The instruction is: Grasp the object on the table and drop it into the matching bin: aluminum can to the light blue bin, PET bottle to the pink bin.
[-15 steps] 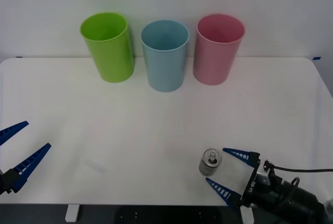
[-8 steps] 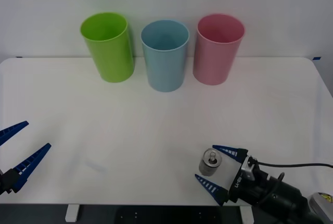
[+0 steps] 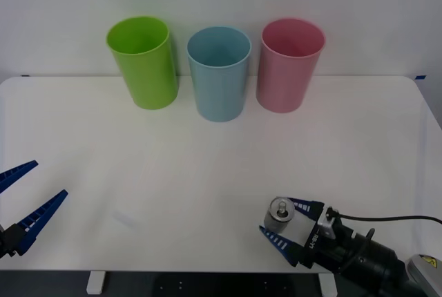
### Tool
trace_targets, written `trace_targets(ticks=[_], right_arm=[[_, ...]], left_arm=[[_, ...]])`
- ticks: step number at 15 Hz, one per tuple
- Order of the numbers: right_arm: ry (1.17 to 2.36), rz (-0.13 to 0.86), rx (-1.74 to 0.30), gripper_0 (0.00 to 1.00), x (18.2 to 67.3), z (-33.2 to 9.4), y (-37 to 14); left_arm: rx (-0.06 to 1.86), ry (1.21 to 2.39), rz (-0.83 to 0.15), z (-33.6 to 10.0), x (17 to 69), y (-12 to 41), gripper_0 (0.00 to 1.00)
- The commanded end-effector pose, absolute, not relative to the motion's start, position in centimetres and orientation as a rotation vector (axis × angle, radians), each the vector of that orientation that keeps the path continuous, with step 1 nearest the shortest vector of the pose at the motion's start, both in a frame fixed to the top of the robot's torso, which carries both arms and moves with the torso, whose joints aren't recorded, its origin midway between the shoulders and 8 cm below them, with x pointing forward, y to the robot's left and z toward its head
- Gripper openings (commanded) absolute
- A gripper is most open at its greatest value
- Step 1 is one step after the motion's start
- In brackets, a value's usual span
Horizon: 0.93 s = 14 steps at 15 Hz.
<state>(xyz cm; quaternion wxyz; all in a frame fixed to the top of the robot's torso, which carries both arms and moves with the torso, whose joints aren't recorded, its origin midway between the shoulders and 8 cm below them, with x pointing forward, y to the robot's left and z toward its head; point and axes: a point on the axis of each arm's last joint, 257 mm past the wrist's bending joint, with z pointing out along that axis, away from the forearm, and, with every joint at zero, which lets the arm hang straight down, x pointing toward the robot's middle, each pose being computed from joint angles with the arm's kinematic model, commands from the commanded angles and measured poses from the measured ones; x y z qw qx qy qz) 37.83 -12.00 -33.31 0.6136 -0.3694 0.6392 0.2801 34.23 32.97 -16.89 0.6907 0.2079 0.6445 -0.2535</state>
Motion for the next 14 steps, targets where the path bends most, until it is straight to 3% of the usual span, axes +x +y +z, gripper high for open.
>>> trace_targets(ticks=[1, 14], right_arm=[[1.473, 0.646, -0.848, 0.00, 37.8, -33.3, -12.0], [1.400, 0.657, -0.785, 0.00, 38.8, -29.6, -14.3]], left_arm=[[0.465, 1.441, -0.567, -16.9, 34.2, 33.0, 1.00], [0.465, 1.441, -0.567, -16.9, 34.2, 33.0, 1.00]])
